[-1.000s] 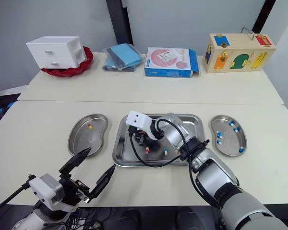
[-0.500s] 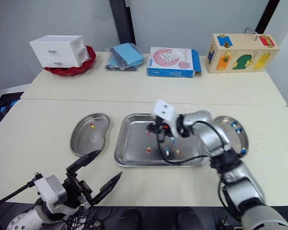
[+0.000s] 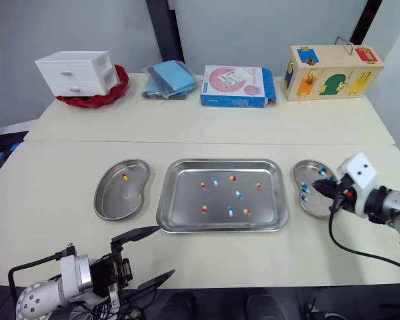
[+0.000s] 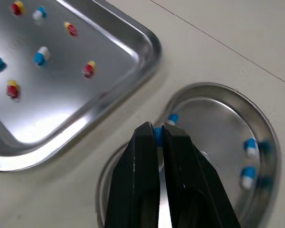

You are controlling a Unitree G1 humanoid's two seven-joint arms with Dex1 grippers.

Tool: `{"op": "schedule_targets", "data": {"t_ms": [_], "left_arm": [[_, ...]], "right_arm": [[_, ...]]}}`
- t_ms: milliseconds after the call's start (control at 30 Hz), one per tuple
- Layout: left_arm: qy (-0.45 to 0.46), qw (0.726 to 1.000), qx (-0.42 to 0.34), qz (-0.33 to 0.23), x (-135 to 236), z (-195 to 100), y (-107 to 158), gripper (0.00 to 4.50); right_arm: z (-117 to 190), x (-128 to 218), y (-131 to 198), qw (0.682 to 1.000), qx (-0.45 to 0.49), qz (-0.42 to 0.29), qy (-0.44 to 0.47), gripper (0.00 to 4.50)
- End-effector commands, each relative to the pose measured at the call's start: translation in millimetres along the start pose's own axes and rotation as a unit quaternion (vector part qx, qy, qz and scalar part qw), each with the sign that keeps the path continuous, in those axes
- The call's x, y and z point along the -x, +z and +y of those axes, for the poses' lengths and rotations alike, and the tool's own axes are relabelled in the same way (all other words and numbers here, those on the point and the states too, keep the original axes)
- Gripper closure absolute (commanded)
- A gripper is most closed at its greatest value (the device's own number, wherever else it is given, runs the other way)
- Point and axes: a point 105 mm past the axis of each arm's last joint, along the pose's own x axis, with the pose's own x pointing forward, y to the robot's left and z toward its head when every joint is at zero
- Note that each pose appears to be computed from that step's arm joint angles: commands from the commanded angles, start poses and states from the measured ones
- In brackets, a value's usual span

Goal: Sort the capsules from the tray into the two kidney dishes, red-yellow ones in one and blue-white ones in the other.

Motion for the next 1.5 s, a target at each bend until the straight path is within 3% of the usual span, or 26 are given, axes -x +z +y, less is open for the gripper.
{"op": "schedule_targets", "data": {"t_ms": [33,700,967,1200,1500], "left_arm": [[-0.005,1.0,-0.008,-0.01,5,-2,0,0.0],[0.037,0.999,-0.012,-0.006,16,3,-6,0.0],[0.04,0.999,-0.014,-0.005,18,2,-7,0.0],[0.042,0.999,-0.016,-0.004,18,3,-8,0.0],[0.044,0.999,-0.018,-0.003,18,5,-8,0.0]], "right_arm": [[-4,5,7,1.0,0.017,-0.012,-0.016,4.48],[-19,2,-8,0.999,0.02,0.01,-0.034,4.48],[-23,5,-9,0.999,0.013,0.011,-0.04,2.38],[-22,6,-10,0.999,0.011,0.012,-0.039,0.11],[-22,7,-11,0.999,0.011,0.014,-0.037,0.05]]}}
